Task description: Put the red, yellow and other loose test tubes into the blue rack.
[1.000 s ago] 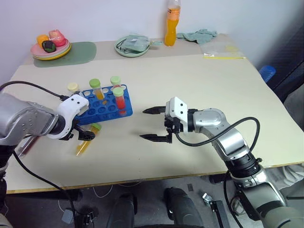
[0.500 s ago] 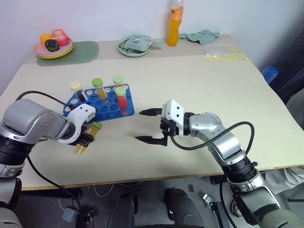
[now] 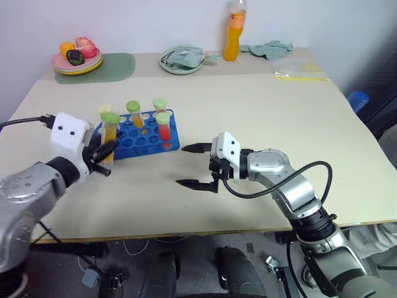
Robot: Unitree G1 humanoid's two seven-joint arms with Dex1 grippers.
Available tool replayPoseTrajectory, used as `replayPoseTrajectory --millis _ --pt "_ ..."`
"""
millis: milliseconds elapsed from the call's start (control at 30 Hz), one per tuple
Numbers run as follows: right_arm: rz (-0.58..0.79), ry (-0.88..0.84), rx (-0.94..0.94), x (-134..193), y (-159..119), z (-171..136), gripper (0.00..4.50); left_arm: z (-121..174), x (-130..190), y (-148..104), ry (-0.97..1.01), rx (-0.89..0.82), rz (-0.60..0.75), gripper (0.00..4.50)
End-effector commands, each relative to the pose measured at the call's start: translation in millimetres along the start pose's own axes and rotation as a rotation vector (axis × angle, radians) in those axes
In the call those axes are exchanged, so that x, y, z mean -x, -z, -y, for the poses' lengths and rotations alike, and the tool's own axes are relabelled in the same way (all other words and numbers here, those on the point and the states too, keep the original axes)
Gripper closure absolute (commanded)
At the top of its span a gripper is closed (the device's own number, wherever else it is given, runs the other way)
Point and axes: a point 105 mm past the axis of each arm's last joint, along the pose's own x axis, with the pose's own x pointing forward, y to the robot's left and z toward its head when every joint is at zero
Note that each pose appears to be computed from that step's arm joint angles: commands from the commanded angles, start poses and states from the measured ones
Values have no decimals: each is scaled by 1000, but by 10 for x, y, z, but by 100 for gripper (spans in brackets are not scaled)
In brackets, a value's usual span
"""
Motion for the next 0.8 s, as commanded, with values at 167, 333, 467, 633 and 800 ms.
replayPoseTrajectory --millis 167,333,467,633,800 --pt "47 37 -15 -46 -83 36 0 309 -264 -54 -350 20 197 372" --pt "46 46 -17 -59 -81 32 0 487 -420 70 -344 47 209 372" --pt "45 66 -23 -37 -81 44 0 552 -507 119 -313 60 203 372" --pt "46 82 -26 -30 -86 54 0 547 -612 189 -299 103 185 372" --pt "51 91 -30 -18 -104 60 0 579 -678 254 -272 119 165 372"
